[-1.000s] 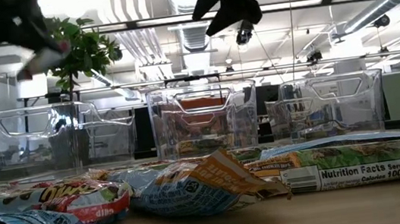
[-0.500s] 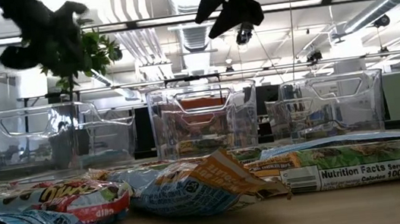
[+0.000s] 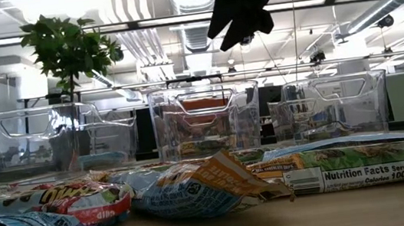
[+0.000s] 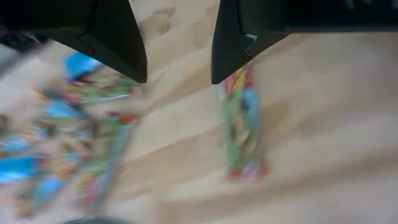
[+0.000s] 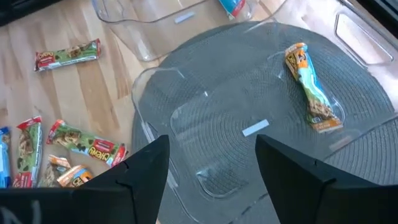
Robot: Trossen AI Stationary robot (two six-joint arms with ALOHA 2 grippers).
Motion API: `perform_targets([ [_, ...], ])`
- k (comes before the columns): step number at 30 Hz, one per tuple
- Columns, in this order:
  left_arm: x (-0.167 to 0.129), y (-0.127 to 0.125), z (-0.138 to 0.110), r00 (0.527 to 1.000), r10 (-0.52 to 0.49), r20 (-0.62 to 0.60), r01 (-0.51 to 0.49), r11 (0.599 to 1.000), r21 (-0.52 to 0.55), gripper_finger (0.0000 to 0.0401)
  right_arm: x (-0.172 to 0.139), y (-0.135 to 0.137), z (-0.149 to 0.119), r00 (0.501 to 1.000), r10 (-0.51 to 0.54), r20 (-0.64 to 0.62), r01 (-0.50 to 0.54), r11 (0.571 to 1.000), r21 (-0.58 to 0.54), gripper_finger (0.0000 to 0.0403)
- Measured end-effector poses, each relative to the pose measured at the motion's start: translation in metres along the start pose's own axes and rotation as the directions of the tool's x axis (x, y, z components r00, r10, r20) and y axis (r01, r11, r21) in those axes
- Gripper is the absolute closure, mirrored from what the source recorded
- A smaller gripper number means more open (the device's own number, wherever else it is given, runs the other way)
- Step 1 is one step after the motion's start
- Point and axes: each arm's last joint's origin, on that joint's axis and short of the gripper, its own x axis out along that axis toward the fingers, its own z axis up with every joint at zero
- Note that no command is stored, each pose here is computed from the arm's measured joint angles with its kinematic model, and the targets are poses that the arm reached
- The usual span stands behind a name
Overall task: Pick and place Granola Bars by type
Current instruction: Put the red granola bar into the left transparent bin
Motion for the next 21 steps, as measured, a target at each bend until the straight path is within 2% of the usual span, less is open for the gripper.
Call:
perform_targets([
  [4,0.029,0.003,-0.026,0.991,0.131,0.026,-0.127,0.985,-0.116,0.024,0.0,0.0,0.002,1.0,0.005,0.016,-0.005,1.0,-0.012,0.0174],
  [10,0.059,-0.002,-0.028,0.97,0.232,0.067,-0.22,0.963,-0.153,0.024,0.001,-0.002,0.005,0.999,0.011,0.037,-0.011,1.0,-0.006,0.0175],
  [18,0.077,-0.008,-0.02,0.958,0.276,0.076,-0.273,0.961,-0.05,0.024,0.001,-0.002,0.005,0.999,0.011,0.031,-0.01,1.0,-0.007,0.0175],
  [21,0.087,-0.007,-0.02,0.944,0.321,0.068,-0.322,0.947,-0.004,0.024,0.001,-0.003,0.004,1.0,0.005,0.019,-0.005,1.0,-0.008,0.0175],
])
